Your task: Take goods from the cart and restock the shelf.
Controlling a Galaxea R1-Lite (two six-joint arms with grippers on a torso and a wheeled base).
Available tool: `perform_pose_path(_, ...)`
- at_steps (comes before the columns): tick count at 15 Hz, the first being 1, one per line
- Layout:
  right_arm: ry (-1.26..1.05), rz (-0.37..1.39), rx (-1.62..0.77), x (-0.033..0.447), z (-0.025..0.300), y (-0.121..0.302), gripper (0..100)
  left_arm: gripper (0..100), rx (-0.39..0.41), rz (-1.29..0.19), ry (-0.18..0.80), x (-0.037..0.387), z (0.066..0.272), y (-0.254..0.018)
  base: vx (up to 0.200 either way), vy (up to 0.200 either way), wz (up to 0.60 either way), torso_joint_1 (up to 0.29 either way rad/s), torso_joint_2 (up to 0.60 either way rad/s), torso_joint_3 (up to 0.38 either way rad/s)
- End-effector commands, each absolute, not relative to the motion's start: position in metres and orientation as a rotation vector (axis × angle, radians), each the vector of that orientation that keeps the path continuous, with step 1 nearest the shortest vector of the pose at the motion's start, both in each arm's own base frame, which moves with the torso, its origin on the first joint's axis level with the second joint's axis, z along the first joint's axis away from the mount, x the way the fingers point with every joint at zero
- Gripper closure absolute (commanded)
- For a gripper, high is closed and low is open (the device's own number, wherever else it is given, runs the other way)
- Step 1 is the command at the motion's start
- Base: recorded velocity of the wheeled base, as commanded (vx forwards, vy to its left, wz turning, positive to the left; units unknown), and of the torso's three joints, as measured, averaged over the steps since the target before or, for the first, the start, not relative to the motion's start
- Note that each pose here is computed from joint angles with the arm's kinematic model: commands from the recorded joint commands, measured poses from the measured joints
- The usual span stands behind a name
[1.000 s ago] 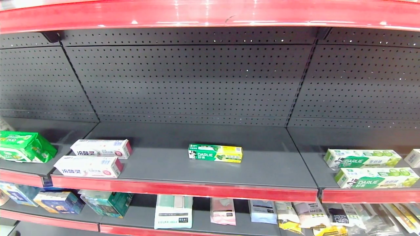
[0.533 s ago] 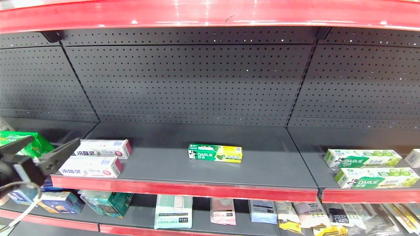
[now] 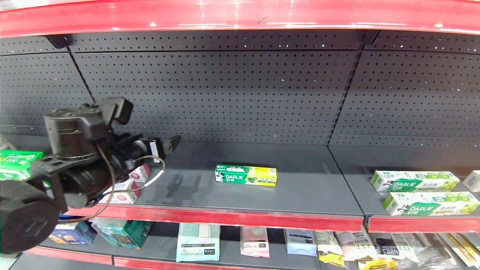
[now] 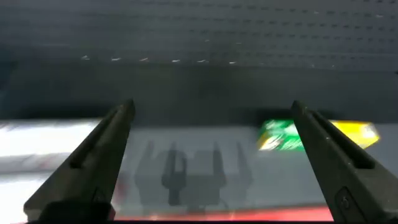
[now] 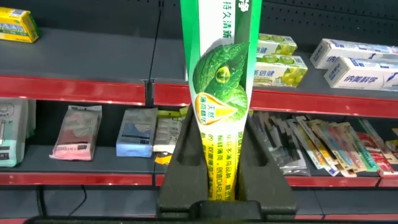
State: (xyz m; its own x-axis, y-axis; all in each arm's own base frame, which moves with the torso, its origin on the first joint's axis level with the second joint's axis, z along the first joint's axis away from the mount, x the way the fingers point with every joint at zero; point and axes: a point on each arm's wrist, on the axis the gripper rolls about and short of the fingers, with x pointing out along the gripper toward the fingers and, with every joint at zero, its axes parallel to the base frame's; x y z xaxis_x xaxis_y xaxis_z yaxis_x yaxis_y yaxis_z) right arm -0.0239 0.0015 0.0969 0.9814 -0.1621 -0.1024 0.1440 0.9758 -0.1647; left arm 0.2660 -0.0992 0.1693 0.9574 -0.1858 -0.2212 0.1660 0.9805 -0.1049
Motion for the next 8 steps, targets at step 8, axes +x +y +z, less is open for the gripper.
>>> perform_pose_path(8, 0.144, -0.125, -0.155, -0.022, 0.090, 0.002, 100, 0, -0.054, -0.315, 0.359, 0.339, 0.108, -0.194, 0.000, 0.000, 0.00, 0.000, 0.00, 0.000)
